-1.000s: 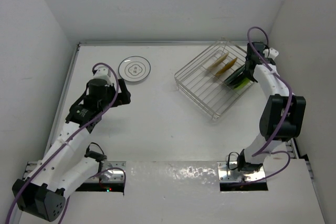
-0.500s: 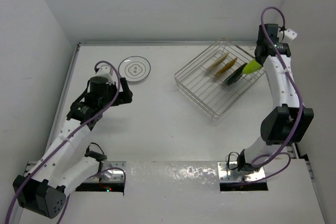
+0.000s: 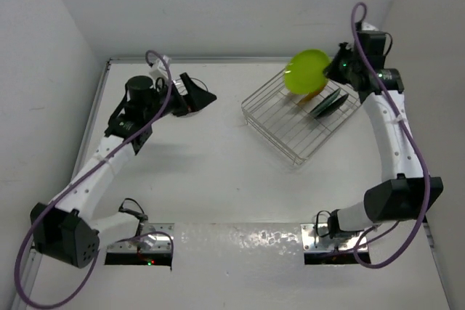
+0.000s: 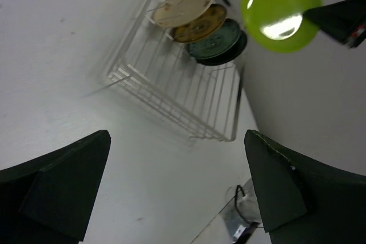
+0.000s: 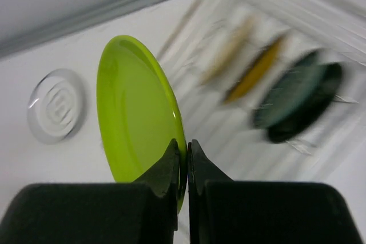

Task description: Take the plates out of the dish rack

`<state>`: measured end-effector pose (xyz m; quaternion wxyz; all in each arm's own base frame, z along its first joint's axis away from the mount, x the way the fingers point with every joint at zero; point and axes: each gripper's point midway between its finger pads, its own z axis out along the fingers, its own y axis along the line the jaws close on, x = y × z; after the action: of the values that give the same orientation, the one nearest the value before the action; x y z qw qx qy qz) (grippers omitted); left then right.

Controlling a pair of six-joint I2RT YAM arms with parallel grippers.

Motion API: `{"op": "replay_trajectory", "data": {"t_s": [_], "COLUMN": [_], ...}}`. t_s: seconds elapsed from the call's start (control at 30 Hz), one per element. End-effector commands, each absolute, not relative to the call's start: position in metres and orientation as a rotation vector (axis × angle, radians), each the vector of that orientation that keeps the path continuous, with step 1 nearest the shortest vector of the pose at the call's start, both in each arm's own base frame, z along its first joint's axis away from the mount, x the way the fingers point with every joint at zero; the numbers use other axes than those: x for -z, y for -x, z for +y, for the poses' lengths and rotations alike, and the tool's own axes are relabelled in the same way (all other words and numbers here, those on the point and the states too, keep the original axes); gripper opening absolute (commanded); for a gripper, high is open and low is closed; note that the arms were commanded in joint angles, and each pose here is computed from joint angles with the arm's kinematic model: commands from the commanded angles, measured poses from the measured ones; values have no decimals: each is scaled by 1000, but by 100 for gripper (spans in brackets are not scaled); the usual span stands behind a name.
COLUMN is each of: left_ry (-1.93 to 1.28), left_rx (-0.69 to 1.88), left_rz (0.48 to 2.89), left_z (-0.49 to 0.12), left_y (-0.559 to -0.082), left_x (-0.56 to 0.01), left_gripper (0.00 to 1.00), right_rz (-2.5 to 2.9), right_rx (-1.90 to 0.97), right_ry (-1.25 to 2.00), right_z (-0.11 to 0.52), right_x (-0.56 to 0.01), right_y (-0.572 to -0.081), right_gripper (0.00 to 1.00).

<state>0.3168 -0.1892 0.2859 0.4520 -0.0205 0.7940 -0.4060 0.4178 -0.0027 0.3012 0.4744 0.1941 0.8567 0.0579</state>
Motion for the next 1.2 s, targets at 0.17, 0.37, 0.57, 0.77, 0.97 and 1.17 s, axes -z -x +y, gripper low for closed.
{"op": "replay_trajectory", "data": {"t_s": [0.17,0.37,0.57,0.77,0.97,1.17], "left_ry": [57,90,159,399,570,582], "left_rx": [1273,1281,1179,951,742,702], "left_rz": [1904,1974,2037,2067,2183,2303], "left_z": [-239,-245,-233,-188,-148,-143], "left_y": [-372,-383,-385,-362,-321,-292], "left_x": [-307,-271,-244,-201,-121,-55], "left_gripper": [98,78,0,0,0,0], "right_rz": [1786,1738,1793,2015,2192,2207], "right_rx": [-1133,-1325,-1337,-1062,-364,-62], "right_ry": [139,147,111,24,-274,-379], "right_z": [202,244,250,222,119,59], "right_x": [-341,-329,-302,-248,-207,-209], "right_y": [-388,-374,-376,-378,-374,-366], "right_gripper": [1,0,10,99,99,99]}}
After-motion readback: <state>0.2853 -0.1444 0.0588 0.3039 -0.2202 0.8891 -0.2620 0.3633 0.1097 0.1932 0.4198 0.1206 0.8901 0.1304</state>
